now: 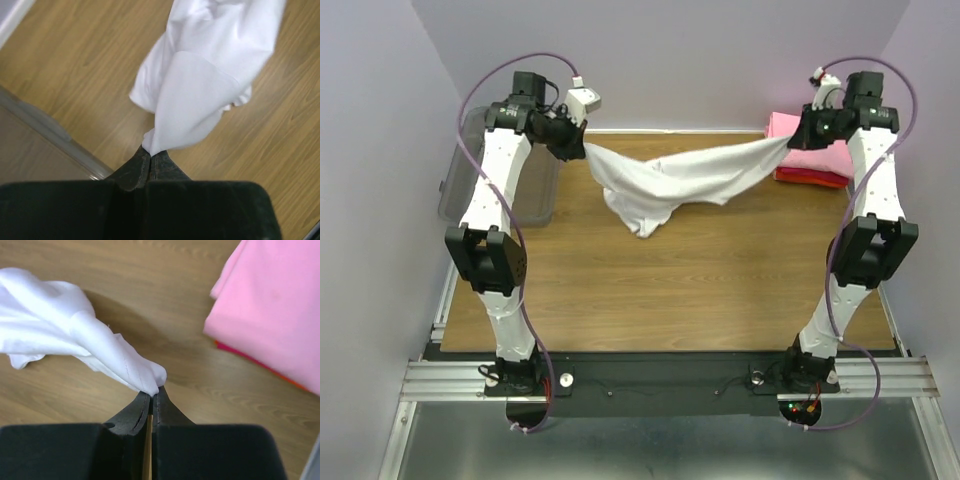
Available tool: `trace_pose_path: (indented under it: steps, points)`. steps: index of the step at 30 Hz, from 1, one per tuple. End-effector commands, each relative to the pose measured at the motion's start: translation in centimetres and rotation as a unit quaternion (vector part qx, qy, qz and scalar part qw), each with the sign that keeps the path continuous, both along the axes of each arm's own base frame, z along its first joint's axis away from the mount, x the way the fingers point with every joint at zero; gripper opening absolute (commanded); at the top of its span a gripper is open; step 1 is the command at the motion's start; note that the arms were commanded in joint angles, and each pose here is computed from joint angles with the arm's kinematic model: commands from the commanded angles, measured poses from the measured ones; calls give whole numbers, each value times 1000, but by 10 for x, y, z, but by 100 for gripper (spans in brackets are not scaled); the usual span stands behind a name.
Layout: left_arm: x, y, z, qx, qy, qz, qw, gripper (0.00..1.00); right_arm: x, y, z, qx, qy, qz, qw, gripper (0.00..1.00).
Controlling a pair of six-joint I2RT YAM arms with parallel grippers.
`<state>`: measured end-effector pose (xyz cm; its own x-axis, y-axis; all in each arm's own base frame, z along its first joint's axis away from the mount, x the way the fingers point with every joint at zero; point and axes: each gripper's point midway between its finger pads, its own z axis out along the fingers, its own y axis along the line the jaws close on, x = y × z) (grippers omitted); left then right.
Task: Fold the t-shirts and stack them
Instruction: Flatten the tshirt out
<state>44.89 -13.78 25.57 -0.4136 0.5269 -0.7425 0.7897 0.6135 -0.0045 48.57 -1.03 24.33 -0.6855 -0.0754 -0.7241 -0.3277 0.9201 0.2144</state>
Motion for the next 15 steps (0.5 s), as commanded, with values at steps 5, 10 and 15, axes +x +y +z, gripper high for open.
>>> trace_pose_path:
  steps: [5,10,15]
  points:
    - [-35,24,126,-56,-127,13,990,0,-8,-57,104,-14,-118,-72,990,1]
    - [-69,30,96,-47,-98,11,994,0,-43,-66,85,-39,-93,-72,992,1]
    - [-103,51,-9,23,20,10,999,0,-119,-38,7,-62,13,37,997,0]
